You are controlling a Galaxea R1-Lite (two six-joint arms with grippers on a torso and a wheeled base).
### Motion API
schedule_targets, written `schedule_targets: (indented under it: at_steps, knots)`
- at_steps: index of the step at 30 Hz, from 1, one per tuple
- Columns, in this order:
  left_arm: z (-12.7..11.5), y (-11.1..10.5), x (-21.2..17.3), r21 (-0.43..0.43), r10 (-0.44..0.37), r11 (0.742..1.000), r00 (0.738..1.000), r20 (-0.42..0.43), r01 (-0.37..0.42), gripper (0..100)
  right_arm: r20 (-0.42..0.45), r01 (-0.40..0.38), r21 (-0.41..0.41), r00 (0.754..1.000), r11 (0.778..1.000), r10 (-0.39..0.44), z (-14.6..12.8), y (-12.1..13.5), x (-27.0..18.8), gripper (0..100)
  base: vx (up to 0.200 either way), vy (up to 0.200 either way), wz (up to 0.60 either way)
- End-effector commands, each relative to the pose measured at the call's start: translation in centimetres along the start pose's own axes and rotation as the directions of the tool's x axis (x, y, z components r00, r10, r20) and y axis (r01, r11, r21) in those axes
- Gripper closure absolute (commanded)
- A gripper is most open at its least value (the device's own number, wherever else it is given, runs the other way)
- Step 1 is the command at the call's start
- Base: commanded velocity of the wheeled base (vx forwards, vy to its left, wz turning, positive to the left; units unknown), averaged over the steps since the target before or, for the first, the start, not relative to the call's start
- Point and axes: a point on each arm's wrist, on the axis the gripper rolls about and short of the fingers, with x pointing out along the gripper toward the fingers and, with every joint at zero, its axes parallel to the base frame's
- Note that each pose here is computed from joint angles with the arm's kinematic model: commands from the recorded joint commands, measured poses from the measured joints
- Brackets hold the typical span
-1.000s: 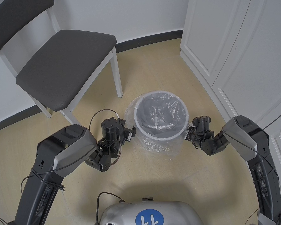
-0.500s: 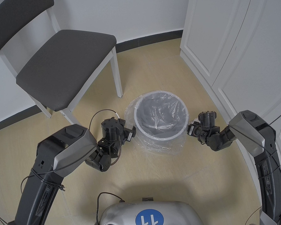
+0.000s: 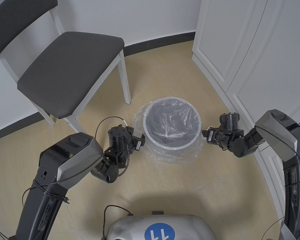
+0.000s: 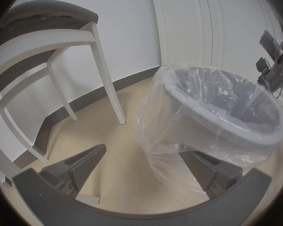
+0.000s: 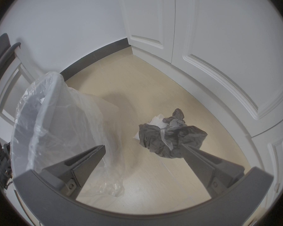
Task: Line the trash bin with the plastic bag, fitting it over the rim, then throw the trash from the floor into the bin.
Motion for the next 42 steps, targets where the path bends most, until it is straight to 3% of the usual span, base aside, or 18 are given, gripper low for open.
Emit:
schedule_targets:
  at_steps: [1, 9, 12, 16, 24, 33, 42]
  knots:
    - [-0.1, 0.0, -0.1, 0.001, -0.001, 1.0, 1.0, -0.004, 0.001, 0, 0.016, -0.006, -0.023, 1.0, 1.0, 0.006, 1.3, 0.1, -1.9, 0, 0.0, 0.0, 0.0]
    - [-0.1, 0.0, -0.2, 0.0, 0.0, 1.0, 1.0, 0.0, 0.0, 0, 0.003, 0.022, -0.131, 1.0, 0.991, -0.022, 2.1, -1.5, -4.3, 0, 0.0, 0.0, 0.0]
    - [0.2, 0.1, -0.4, 0.001, -0.001, 1.0, 1.0, 0.003, 0.001, 0, -0.024, 0.047, -0.219, 0.998, 0.975, -0.053, 1.6, -2.8, -4.8, 0, 0.0, 0.0, 0.0]
    - [0.3, 0.1, -0.4, -0.002, 0.002, 1.0, 1.0, 0.006, -0.002, 0, -0.033, 0.045, -0.256, 0.998, 0.966, -0.055, 0.0, -3.4, -3.7, 0, 0.0, 0.0, 0.0]
    - [0.8, 0.3, -0.4, -0.004, 0.004, 1.0, 1.0, 0.014, -0.004, 0, 0.015, 0.027, -0.236, 1.0, 0.971, -0.025, -2.7, -3.7, 0.6, 0, 0.0, 0.0, 0.0]
    - [0.8, 0.3, -0.4, -0.004, 0.004, 1.0, 1.0, 0.014, -0.004, 0, 0.051, 0.033, -0.181, 0.998, 0.983, -0.024, -4.1, -3.7, 3.5, 0, 0.0, 0.0, 0.0]
    - [0.8, 0.3, -0.4, -0.004, 0.004, 1.0, 1.0, 0.014, -0.004, 0, 0.144, 0.024, -0.144, 0.99, 0.989, -0.003, -5.8, -3.8, 6.5, 0, 0.0, 0.0, 0.0]
